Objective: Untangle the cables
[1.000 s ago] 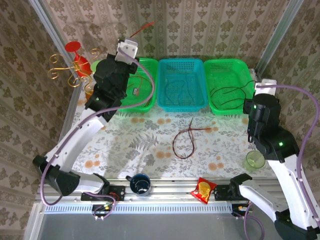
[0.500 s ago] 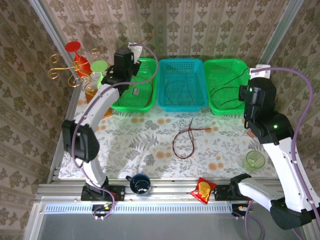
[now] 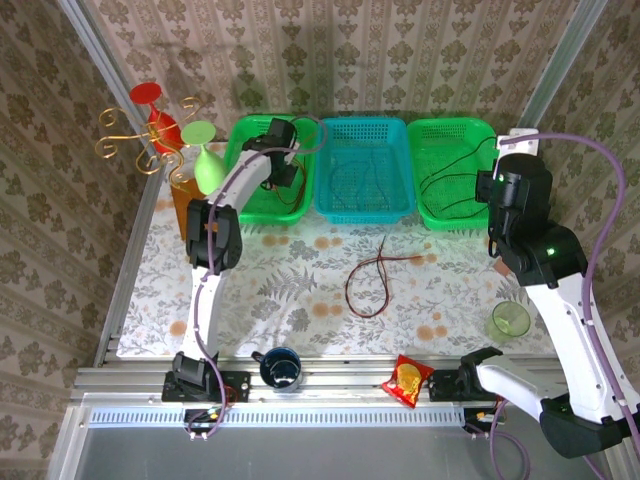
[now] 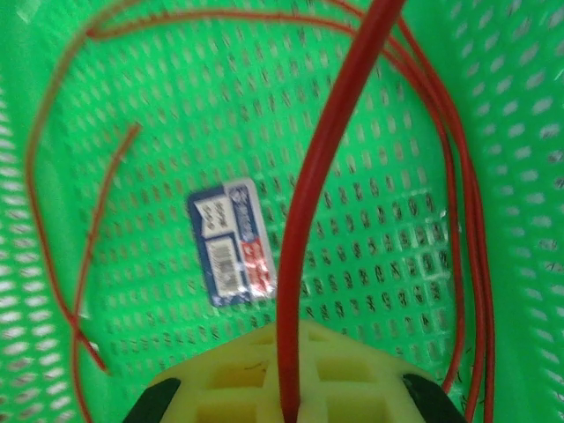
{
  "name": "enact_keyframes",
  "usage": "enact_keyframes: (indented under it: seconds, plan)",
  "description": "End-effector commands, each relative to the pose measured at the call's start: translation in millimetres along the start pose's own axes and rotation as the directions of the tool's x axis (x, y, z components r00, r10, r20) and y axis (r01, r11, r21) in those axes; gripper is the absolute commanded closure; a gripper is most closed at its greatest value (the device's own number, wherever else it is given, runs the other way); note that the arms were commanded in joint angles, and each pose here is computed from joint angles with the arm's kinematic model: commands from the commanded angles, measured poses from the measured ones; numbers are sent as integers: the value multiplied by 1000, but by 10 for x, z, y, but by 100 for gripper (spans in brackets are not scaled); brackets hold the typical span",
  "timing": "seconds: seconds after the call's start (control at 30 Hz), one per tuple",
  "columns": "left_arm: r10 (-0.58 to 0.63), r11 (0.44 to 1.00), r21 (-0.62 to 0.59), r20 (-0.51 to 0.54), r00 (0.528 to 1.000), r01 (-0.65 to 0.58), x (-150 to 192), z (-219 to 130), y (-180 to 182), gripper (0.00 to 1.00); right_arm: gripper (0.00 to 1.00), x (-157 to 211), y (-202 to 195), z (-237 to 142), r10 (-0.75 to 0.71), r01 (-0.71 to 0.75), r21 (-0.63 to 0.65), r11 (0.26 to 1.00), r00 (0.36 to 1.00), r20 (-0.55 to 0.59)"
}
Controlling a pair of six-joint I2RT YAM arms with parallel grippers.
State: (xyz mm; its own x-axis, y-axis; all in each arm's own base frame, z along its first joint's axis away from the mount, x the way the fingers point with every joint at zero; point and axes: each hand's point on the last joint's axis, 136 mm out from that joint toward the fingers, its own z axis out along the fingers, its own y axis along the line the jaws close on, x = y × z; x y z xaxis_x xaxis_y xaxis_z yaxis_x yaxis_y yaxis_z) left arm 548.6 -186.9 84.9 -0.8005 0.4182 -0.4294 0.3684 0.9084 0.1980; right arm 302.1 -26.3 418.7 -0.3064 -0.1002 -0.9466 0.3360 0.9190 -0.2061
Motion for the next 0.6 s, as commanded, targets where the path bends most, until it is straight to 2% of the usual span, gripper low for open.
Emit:
enact_keyframes:
  seconds: [0.0,0.07,0.1,0.13,0.2,0.23,0.27,0.3,0.4,0.57]
  plan:
    - [-63,997,31,-69,996,65,126,-139,22,94,100,-66,-26,-37,14,-14,-7,1000,1000,3]
    - [-85,996,24,-23,996,86,27,-259,63,73,100,-64,-18,-34,9,-9,-9,1000,1000,3]
    - [-93,995,21,-3,996,93,-9,-326,87,76,100,-66,-14,-31,6,-6,-11,1000,1000,2]
    - [-97,995,19,14,995,96,-41,-398,109,75,100,-59,-9,-27,2,-2,-12,1000,1000,-1]
    - [-114,994,6,29,993,113,-79,-499,177,58,100,-63,-3,-27,1,-1,-15,1000,1000,-1]
    - [-122,993,3,30,992,122,-87,-539,205,43,100,-65,-1,-30,2,-2,-18,1000,1000,0]
    - [-133,991,3,29,991,133,-89,-570,232,33,100,-75,4,-32,7,-7,-20,1000,1000,3]
    - [-137,991,7,30,990,137,-94,-596,242,27,100,-74,5,-31,9,-9,-22,1000,1000,3]
    - [-147,989,27,53,988,146,-145,-736,233,24,100,-60,20,-13,7,-7,-23,1000,1000,-5]
    - [-149,989,37,160,976,145,-357,-1192,241,15,100,36,54,167,30,-30,-3,1000,997,-75]
